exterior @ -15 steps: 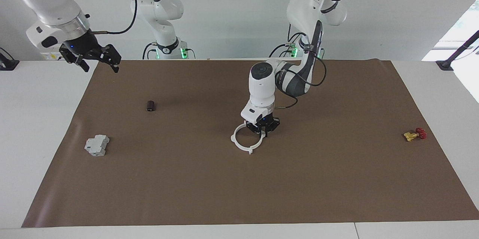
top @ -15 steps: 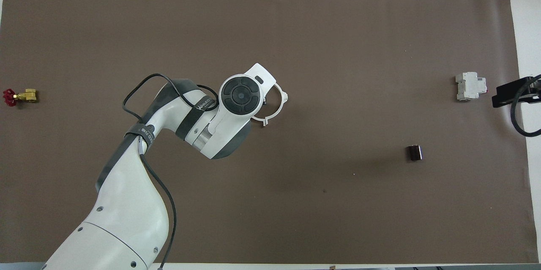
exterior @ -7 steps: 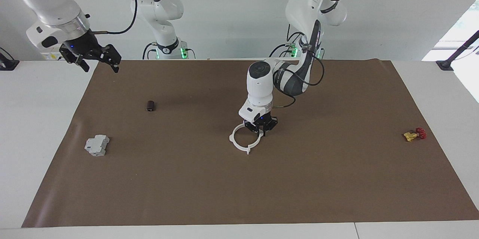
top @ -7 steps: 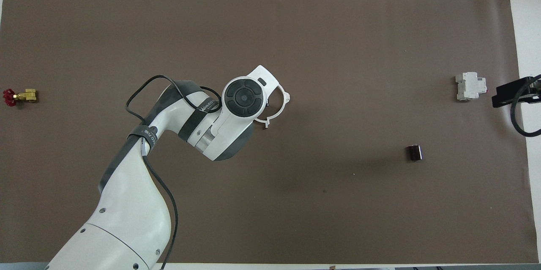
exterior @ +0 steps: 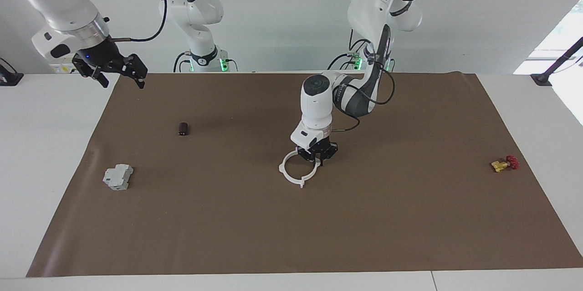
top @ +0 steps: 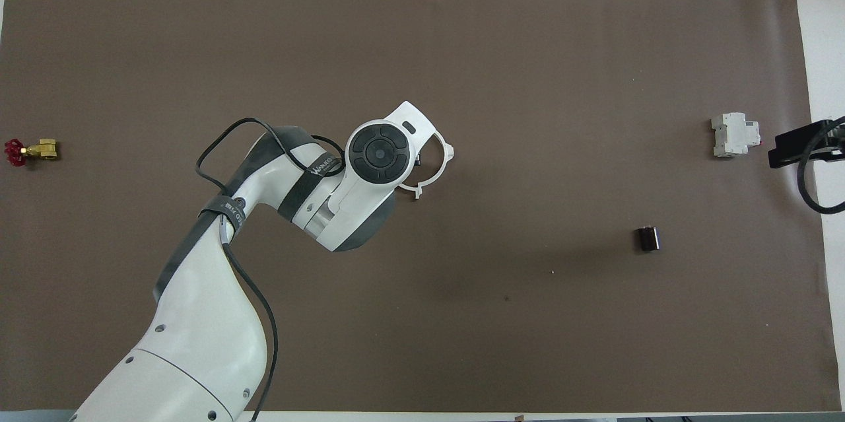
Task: Assemble drain pipe with both arms
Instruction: 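Press the held half onto the centered half with the left gripper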
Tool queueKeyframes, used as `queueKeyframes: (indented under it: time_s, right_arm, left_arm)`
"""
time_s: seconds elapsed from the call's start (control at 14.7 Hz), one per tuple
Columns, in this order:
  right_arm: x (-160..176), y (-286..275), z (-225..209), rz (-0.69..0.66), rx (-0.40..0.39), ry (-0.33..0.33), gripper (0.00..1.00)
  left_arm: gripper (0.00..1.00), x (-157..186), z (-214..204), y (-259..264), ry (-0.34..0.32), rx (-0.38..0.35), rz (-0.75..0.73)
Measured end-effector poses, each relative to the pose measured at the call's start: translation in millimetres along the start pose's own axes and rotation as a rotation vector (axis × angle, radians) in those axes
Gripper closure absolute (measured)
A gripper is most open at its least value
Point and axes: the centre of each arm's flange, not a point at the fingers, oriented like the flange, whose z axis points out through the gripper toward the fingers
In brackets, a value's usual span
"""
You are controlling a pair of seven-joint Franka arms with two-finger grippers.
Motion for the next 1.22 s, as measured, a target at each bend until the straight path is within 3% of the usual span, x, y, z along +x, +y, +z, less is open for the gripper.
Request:
queueKeyframes:
  time_s: [1.22]
  right_arm:
    - [0.0, 0.0, 0.0, 0.000, 0.000, 0.000, 0.00]
  left_arm:
    - [0.79, 2.1, 0.4, 0.3, 0.017, -0.025, -0.012]
